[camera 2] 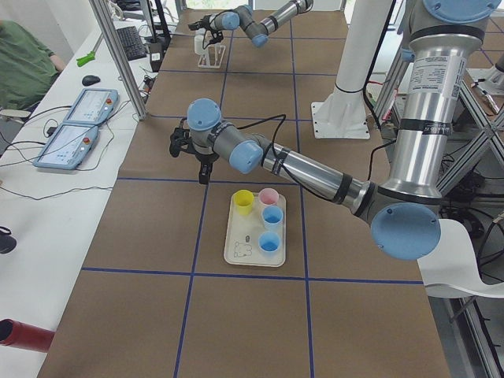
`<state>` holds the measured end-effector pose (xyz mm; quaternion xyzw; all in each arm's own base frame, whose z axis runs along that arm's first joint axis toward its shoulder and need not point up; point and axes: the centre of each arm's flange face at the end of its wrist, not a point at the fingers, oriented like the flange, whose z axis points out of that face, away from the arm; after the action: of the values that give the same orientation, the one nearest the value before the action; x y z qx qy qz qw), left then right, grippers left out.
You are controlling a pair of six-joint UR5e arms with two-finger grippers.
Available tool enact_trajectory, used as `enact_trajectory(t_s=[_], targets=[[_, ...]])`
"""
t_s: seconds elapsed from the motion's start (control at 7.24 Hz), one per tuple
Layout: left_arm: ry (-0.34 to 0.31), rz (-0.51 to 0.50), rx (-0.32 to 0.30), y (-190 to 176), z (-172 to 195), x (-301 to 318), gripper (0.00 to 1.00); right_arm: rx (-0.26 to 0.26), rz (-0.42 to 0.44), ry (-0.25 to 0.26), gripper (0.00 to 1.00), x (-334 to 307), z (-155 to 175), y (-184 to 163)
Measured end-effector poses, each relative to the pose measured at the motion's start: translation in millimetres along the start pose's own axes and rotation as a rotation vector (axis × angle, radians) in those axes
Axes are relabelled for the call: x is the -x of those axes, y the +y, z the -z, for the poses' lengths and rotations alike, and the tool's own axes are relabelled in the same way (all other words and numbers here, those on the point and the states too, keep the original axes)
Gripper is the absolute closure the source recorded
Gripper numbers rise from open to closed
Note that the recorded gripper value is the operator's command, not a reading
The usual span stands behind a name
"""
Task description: Transfer IKEA cup to right arm and place on rack
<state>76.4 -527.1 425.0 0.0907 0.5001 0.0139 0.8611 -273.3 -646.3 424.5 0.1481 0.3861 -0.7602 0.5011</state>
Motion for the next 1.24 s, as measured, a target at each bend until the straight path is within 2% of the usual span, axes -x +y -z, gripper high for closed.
enact_trajectory(t_s=[0.14, 0.28, 0.41, 0.55, 0.69, 0.83, 0.97, 1.1, 1.24], targets=[[-0.014, -0.016, -0.018, 1, 4, -3, 0.0, -0.086, -0.18, 0.004, 0.01, -3, 7, 14], [-0.057, -0.04, -0.049, 3, 8, -1, 0.0, -0.185, -0.396, -0.006, 0.01, -4, 16, 20], [-0.122, -0.068, -0.083, 8, 10, 6, 0.0, -0.301, -0.645, -0.042, 0.01, -7, 29, 20], [-0.164, -0.083, -0.1, 13, 11, 11, 0.0, -0.42, -0.9, -0.104, 0.01, -12, 47, 20], [-0.178, -0.085, -0.098, 17, 7, 13, 0.0, -0.529, -1.146, -0.189, 0.01, -17, 67, 20], [-0.177, -0.087, -0.079, 22, -7, 6, 0.0, -0.616, -1.36, -0.291, 0.01, -22, 85, 20], [-0.179, -0.084, -0.06, 28, -31, -8, 0.0, -0.679, -1.526, -0.392, 0.01, -28, 100, 21], [-0.205, -0.076, -0.044, 41, -63, -19, 0.0, -0.724, -1.641, -0.475, 0.01, -33, 115, 22], [-0.237, -0.071, -0.019, 58, -90, -19, 0.0, -0.747, -1.722, -0.54, 0.01, -36, 129, 25]])
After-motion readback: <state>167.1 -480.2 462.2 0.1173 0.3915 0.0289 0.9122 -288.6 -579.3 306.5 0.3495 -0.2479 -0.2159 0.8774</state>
